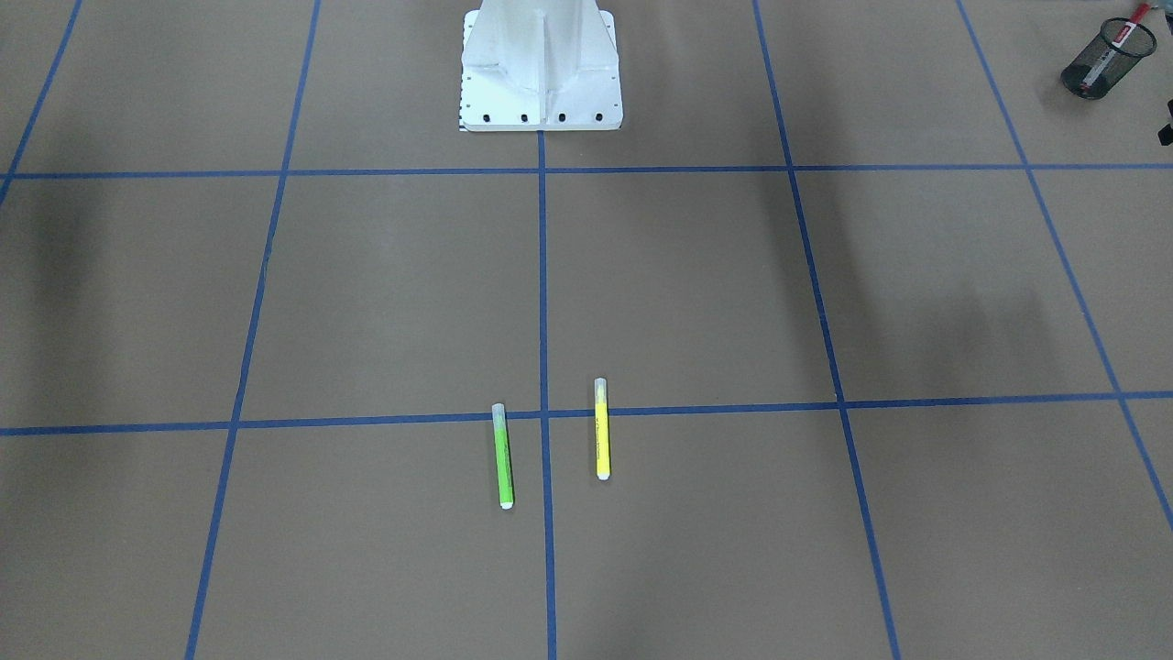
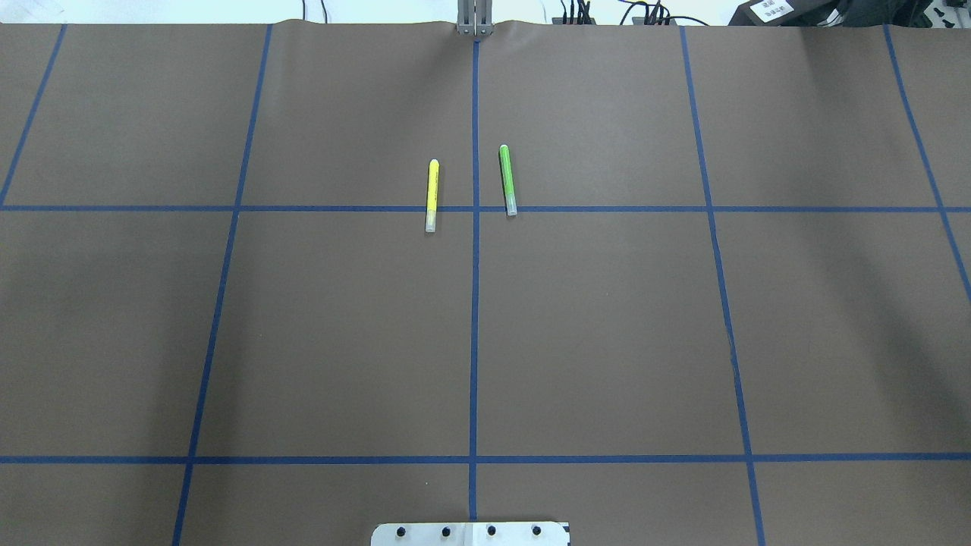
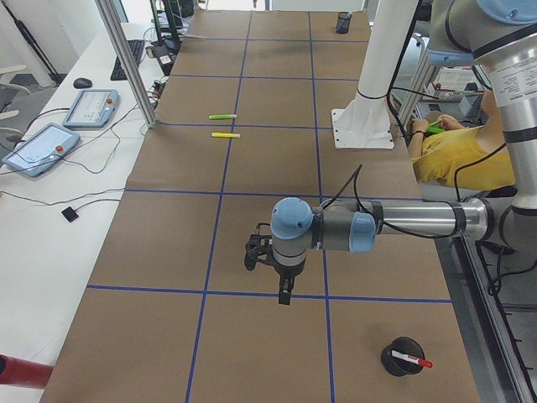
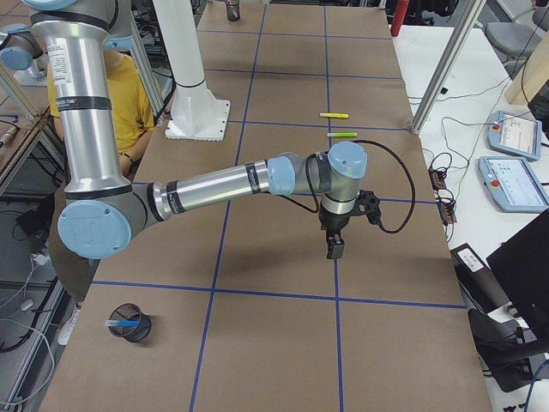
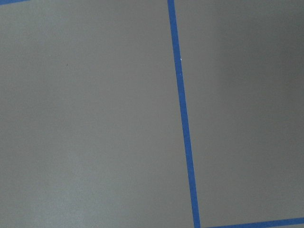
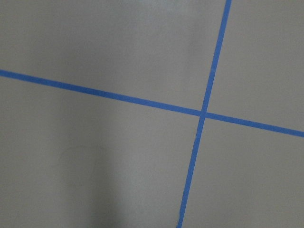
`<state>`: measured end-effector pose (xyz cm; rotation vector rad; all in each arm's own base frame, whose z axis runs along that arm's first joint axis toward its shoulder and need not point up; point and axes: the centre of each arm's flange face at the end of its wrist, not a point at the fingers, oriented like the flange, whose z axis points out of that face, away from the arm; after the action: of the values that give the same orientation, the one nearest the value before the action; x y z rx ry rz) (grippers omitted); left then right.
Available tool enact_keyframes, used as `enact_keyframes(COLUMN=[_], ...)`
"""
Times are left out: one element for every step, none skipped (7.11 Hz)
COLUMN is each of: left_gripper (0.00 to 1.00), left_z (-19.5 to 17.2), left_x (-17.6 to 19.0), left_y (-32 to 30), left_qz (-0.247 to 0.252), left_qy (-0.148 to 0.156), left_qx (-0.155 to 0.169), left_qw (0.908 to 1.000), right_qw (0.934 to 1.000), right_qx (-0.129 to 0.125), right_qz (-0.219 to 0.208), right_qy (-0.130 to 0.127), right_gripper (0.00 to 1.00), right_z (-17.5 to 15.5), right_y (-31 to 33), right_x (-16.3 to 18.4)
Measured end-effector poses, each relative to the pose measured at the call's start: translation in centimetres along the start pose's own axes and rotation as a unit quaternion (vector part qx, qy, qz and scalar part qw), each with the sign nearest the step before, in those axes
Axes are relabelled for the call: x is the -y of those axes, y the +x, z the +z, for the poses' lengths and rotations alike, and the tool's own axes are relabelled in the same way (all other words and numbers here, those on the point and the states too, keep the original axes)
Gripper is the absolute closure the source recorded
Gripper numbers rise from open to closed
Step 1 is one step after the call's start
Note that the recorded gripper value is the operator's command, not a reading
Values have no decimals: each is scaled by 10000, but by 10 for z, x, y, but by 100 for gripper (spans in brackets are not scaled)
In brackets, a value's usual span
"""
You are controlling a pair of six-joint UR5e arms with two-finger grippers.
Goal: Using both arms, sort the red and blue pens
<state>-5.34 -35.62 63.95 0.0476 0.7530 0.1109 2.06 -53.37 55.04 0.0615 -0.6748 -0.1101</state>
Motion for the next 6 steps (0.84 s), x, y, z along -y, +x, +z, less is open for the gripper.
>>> enact_keyframes(left_gripper=[0, 0, 0, 0, 0, 0], left_z=[-2, -5, -8, -10, -12, -16], left_x=[15, 27, 34, 39, 42, 44], left_y=[1, 3, 4, 6, 8, 10], left_qz=[-185, -317, -355, -354, -342, -316], left_qy=[61, 119, 160, 191, 219, 260], left_qx=[2, 4, 5, 4, 1, 1], left_qw=[9998, 9994, 9992, 9992, 9992, 9992], right_qw=[9999, 9995, 9992, 9986, 9977, 9967], right_qx=[7, 5, -4, -11, -11, -4], right_qz=[163, 295, 350, 434, 573, 696], right_qy=[40, 80, 177, 298, 363, 420], right_gripper=[2, 2, 2, 2, 1, 1], right_z=[1, 1, 5, 9, 12, 12], right_y=[15, 30, 43, 54, 61, 61], right_x=[-6, -17, -30, -49, -69, -81])
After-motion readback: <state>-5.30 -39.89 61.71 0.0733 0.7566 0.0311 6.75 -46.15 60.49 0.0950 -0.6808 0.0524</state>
